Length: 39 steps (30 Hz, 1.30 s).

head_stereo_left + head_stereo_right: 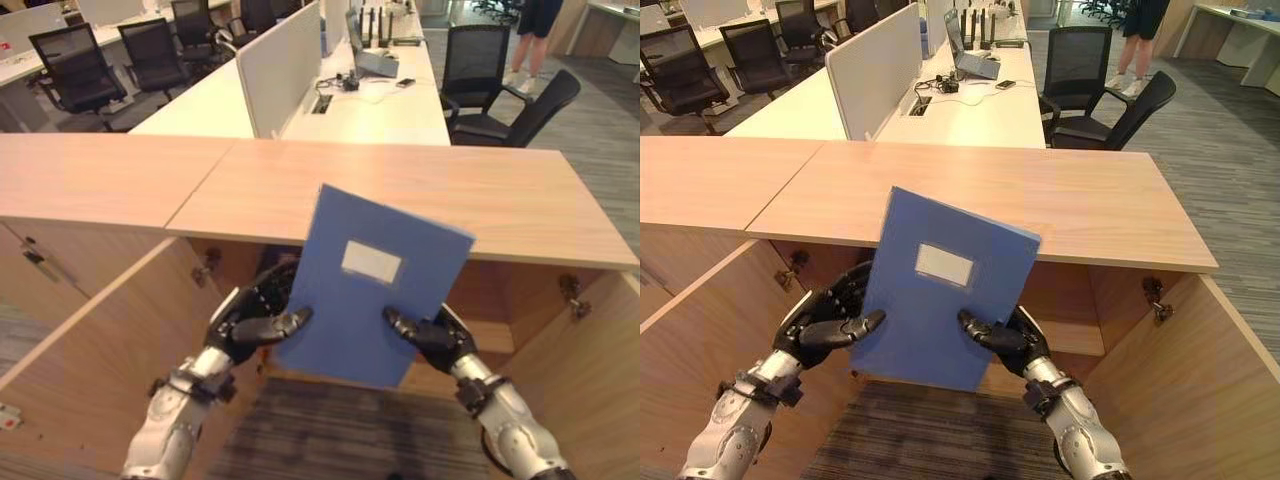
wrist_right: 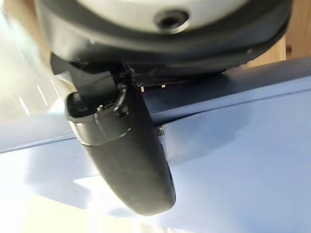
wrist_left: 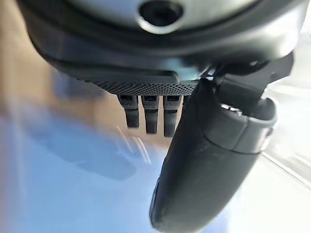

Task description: Put the empty folder in the office cabinet

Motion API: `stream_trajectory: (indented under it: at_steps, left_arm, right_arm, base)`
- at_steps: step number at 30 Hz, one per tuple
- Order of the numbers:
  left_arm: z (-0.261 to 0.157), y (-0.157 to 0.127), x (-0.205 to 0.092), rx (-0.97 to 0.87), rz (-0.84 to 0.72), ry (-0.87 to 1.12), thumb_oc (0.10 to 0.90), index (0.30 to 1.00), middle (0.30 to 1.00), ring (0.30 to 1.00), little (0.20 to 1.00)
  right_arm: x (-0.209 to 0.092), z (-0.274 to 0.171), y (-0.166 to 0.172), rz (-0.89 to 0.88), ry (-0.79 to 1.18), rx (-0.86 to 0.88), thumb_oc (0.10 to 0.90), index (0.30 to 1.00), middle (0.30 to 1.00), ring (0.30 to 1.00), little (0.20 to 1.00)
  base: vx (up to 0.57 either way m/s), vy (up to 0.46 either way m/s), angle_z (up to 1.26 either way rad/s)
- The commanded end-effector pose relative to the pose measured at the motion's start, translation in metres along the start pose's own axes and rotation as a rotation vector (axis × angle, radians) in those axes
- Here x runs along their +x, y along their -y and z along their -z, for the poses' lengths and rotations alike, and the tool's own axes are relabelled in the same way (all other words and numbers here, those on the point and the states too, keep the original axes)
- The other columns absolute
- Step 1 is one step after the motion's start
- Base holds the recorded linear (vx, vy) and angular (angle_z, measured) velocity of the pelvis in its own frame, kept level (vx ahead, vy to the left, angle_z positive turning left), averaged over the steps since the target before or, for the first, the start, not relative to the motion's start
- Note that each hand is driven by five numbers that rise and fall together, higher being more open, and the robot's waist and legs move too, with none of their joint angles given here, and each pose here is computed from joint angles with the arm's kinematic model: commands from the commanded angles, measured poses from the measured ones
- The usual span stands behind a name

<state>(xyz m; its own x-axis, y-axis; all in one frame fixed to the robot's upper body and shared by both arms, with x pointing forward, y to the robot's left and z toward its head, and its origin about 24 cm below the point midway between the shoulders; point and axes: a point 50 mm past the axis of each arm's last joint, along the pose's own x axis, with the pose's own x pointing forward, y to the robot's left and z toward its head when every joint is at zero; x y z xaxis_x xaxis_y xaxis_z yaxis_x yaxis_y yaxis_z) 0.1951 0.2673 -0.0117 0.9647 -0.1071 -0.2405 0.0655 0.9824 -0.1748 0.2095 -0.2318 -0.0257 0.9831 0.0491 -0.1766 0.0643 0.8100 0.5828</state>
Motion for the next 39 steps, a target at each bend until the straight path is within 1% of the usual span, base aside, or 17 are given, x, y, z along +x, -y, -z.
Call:
stream_trajectory:
  at_steps: [1,2,3,6,10,12,13,15,16,17,21,26,30,32,33,35,39]
  left_arm:
    - [-0.042,-0.007,0.013,0.333,-0.011,0.121,0.8,0.9,0.9,0.9,0.9]
    - [-0.02,-0.016,0.006,0.376,-0.055,0.011,0.8,0.9,0.9,0.9,0.9]
    - [0.005,-0.021,0.0,0.344,-0.088,-0.086,0.8,0.9,0.9,0.9,0.9]
    - [0.045,-0.023,-0.01,0.337,-0.101,-0.267,0.8,0.9,0.9,0.9,0.9]
    - [0.07,-0.017,-0.015,0.343,-0.085,-0.376,0.8,0.9,0.9,0.9,0.9]
    - [0.088,-0.014,-0.019,0.359,-0.082,-0.465,0.8,0.9,0.9,0.9,0.9]
    - [0.088,-0.014,-0.019,0.359,-0.082,-0.464,0.8,0.9,0.9,0.9,0.9]
    - [0.101,-0.011,-0.023,0.384,-0.063,-0.536,0.8,0.9,0.9,0.9,0.9]
    - [0.101,-0.011,-0.023,0.384,-0.063,-0.535,0.8,0.9,0.9,0.9,0.9]
    - [0.111,-0.009,-0.028,0.395,-0.055,-0.588,0.8,0.9,0.9,0.9,0.9]
    - [0.129,-0.005,-0.035,0.385,-0.064,-0.682,0.8,0.9,0.9,0.9,0.9]
    - [0.142,-0.001,-0.04,0.383,-0.075,-0.758,0.8,0.9,0.9,0.9,0.9]
    - [0.147,-0.001,-0.044,0.373,-0.095,-0.796,0.8,0.9,0.9,0.9,0.9]
    - [0.149,-0.004,-0.047,0.363,-0.121,-0.81,0.8,0.9,0.9,0.9,0.9]
    - [0.149,-0.004,-0.047,0.363,-0.122,-0.81,0.8,0.9,0.9,0.9,0.9]
    - [0.156,-0.006,-0.059,0.379,-0.132,-0.862,0.8,0.9,0.9,0.9,0.9]
    - [0.161,-0.007,-0.067,0.384,-0.138,-0.904,0.8,0.9,0.9,0.9,0.9]
  right_arm:
    - [0.02,-0.049,-0.019,-0.056,0.254,0.009,0.4,0.3,0.3,0.3,0.3]
    - [0.015,-0.044,-0.005,0.017,0.253,0.043,0.4,0.3,0.3,0.3,0.3]
    - [0.01,-0.036,0.005,0.069,0.232,0.063,0.4,0.3,0.3,0.3,0.3]
    - [0.007,-0.02,0.016,0.125,0.158,0.078,0.4,0.3,0.3,0.3,0.3]
    - [0.004,-0.009,0.021,0.147,0.103,0.07,0.4,0.3,0.3,0.3,0.3]
    - [0.004,-0.008,0.022,0.142,0.065,0.001,0.4,0.3,0.3,0.3,0.3]
    - [0.004,-0.008,0.022,0.142,0.066,0.0,0.4,0.3,0.3,0.3,0.3]
    - [0.006,-0.02,0.015,0.072,0.05,-0.161,0.4,0.3,0.3,0.3,0.3]
    - [0.006,-0.021,0.015,0.072,0.05,-0.163,0.4,0.3,0.3,0.3,0.3]
    - [0.008,-0.028,0.008,0.028,0.051,-0.27,0.4,0.3,0.3,0.3,0.3]
    - [0.012,-0.025,0.004,0.015,0.037,-0.284,0.4,0.3,0.3,0.3,0.3]
    - [0.014,-0.007,0.001,-0.029,-0.074,-0.333,0.4,0.3,0.3,0.3,0.3]
    - [0.018,0.002,-0.011,-0.119,-0.162,-0.506,0.4,0.3,0.3,0.3,0.3]
    - [0.025,-0.002,-0.027,-0.212,-0.167,-0.697,0.4,0.3,0.3,0.3,0.3]
    - [0.025,-0.002,-0.027,-0.212,-0.167,-0.697,0.4,0.3,0.3,0.3,0.3]
    - [0.026,-0.004,-0.039,-0.296,-0.169,-0.85,0.4,0.3,0.3,0.3,0.3]
    - [0.027,0.006,-0.038,-0.289,-0.202,-0.875,0.4,0.3,0.3,0.3,0.3]
  base:
    - [0.0,-0.072,0.04]
    - [0.01,-0.104,0.05]
    - [0.01,-0.107,0.07]
    - [0.01,-0.086,0.01]
    - [0.0,-0.063,-0.01]
    - [-0.01,-0.075,-0.02]
    - [-0.02,-0.063,-0.01]
    - [-0.01,-0.061,-0.02]
    - [0.01,-0.06,-0.02]
    - [0.01,-0.039,-0.01]
    - [0.0,-0.015,0.01]
    - [0.04,0.02,0.1]
    - [0.07,0.041,0.05]
    - [0.07,0.094,-0.45]
    - [0.08,0.11,-0.44]
    - [0.13,0.152,-0.15]
    - [0.12,0.126,-0.15]
